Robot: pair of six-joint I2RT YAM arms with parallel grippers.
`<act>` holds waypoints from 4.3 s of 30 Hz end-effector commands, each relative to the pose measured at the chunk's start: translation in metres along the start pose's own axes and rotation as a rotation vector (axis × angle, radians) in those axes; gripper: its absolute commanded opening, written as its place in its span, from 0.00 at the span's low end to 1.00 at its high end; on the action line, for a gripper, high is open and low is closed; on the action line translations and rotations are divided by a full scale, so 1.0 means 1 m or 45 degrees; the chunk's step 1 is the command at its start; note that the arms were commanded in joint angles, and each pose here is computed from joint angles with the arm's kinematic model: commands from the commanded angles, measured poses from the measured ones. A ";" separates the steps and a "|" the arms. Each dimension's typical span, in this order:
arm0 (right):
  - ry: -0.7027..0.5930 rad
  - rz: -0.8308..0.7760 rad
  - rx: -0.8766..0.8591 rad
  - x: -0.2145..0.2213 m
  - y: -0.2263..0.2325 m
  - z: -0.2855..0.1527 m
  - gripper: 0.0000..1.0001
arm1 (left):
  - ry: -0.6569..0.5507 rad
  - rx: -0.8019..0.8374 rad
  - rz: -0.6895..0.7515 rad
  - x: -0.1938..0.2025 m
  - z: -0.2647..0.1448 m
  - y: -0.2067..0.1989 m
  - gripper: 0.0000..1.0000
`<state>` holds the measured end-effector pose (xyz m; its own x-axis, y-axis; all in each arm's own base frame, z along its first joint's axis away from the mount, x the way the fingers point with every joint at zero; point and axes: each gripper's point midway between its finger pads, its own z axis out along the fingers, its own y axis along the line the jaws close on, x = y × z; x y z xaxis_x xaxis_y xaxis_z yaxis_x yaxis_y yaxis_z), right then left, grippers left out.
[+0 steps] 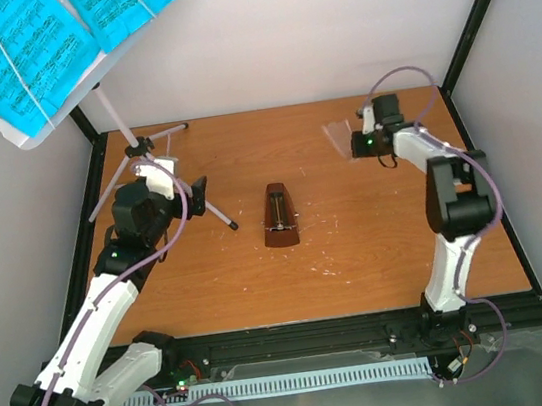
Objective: Pack up the instrument practice props
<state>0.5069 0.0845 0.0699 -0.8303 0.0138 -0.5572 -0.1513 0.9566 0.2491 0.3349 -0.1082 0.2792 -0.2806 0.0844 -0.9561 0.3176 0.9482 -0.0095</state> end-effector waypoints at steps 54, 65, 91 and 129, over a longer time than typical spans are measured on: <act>0.820 -0.256 -1.376 0.253 0.286 -0.227 0.03 | 0.681 1.509 -0.277 0.052 -0.121 -0.194 0.38; 0.849 -0.232 -1.370 0.263 0.280 -0.233 0.03 | 0.734 1.515 -0.243 0.065 -0.131 -0.201 0.36; 0.856 -0.210 -1.394 0.268 0.278 -0.241 0.03 | 0.870 1.614 -0.193 0.089 -0.142 -0.224 0.22; 0.345 -0.179 -1.200 0.191 0.251 -0.243 0.83 | 0.657 1.611 -0.326 0.060 -0.122 -0.236 0.00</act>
<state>0.1561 0.2670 0.1995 -0.8544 -0.3756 -0.3592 -0.4718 0.2709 0.8390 0.1203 -0.2770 0.2331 -0.6706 0.4321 -0.6031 0.7005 0.1010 -0.7065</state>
